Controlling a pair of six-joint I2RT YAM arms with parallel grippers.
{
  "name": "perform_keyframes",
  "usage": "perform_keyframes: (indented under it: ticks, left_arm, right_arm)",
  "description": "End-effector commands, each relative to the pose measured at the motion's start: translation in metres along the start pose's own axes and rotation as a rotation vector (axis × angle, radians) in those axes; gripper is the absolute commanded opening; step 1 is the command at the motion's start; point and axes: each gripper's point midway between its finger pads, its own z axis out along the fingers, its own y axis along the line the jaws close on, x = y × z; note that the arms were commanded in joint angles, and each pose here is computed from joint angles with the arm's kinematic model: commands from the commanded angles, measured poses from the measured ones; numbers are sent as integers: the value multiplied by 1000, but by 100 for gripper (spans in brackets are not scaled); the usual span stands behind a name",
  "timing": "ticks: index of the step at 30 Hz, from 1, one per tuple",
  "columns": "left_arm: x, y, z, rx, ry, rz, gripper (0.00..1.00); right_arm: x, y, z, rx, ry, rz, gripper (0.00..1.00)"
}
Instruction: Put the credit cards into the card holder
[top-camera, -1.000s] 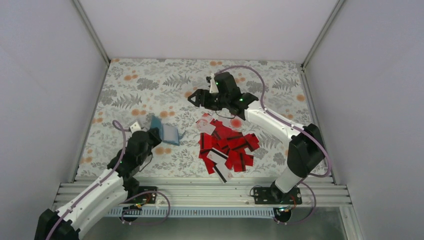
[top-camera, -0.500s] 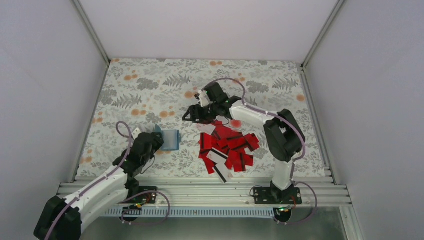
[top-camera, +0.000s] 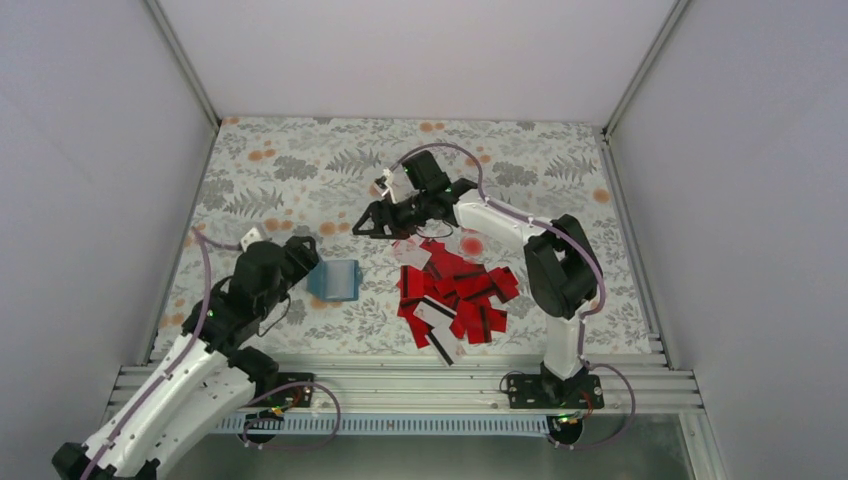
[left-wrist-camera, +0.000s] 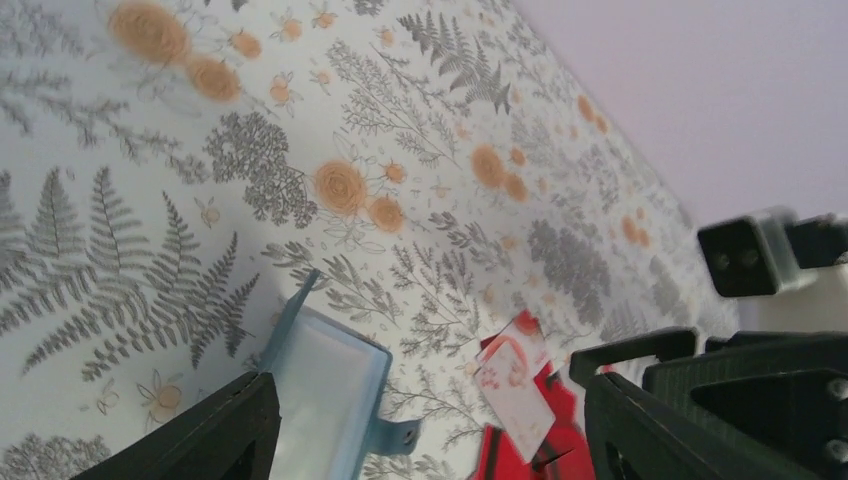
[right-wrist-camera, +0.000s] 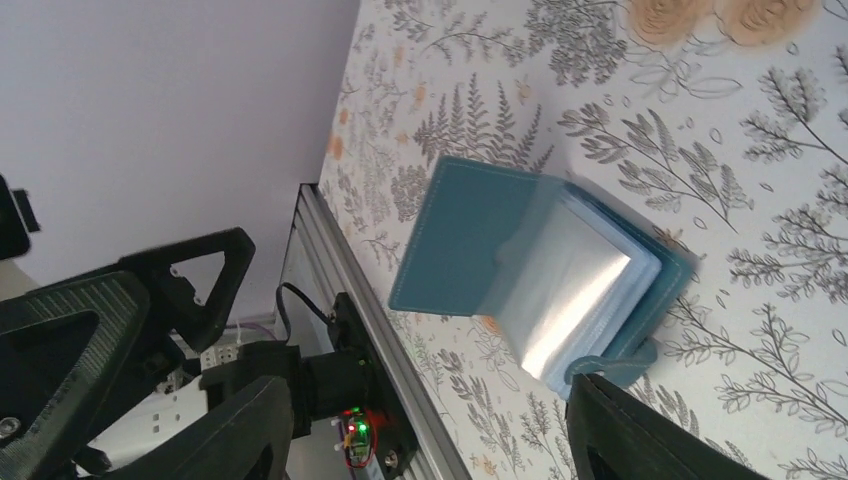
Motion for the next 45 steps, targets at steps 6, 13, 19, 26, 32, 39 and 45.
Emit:
perform_keyframes:
  ticks: [6, 13, 19, 26, 32, 39, 45]
  left_arm:
    - [44, -34, 29, 8, 330, 544, 56]
    - [69, -8, 60, -128, 478, 627, 45]
    - [84, 20, 75, -221, 547, 666, 45]
    - [83, 55, 78, -369, 554, 613, 43]
    - [98, 63, 86, -369, 607, 565, 44]
    - [107, 58, 91, -316, 636, 592, 63]
    - [113, 65, 94, -328, 658, 607, 64]
  right_arm:
    - [6, 6, 11, -16, 77, 23, 71]
    - [14, -11, 16, 33, 106, 73, 71]
    - [30, -38, 29, 76, 172, 109, 70]
    - [42, -40, 36, 64, 218, 113, 70]
    - [46, -51, 53, 119, 263, 123, 73]
    - [56, -62, 68, 193, 293, 130, 75]
    - [63, -69, 72, 212, 301, 133, 67]
